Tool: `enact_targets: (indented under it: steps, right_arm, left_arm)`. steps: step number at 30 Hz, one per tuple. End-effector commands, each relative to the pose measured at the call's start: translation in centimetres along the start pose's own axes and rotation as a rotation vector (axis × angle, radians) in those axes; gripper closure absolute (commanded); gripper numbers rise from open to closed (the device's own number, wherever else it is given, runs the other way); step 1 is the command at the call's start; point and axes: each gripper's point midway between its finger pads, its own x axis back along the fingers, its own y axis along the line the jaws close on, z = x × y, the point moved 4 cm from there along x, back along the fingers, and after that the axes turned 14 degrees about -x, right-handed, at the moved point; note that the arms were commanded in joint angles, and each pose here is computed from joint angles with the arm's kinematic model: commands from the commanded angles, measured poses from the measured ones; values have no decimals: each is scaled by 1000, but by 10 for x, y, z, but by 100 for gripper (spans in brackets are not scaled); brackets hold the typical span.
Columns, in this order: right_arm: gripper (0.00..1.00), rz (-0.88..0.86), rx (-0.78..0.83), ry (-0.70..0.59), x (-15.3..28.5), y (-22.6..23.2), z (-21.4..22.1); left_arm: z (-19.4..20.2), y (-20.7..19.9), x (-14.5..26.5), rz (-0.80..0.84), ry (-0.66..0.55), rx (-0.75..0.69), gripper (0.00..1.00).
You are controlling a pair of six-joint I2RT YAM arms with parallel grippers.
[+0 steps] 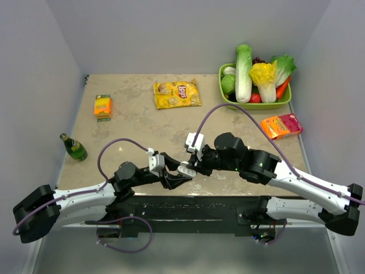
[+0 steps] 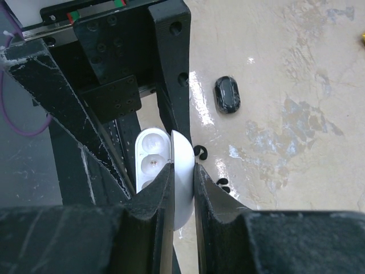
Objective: Insert the wireless bluetooth earbuds into the charging case
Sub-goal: Adjust the charging case.
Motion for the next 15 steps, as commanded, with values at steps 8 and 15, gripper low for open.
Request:
enact_targets:
  steps: [8, 15]
  right_arm:
    - [100, -69, -12, -47, -2, 11, -10]
    - [100, -65, -19, -49, -2, 11, -10]
  left_arm:
    - [-14, 1, -1, 10, -83, -32, 80]
    - [-14, 1, 1, 1, -92, -24, 100]
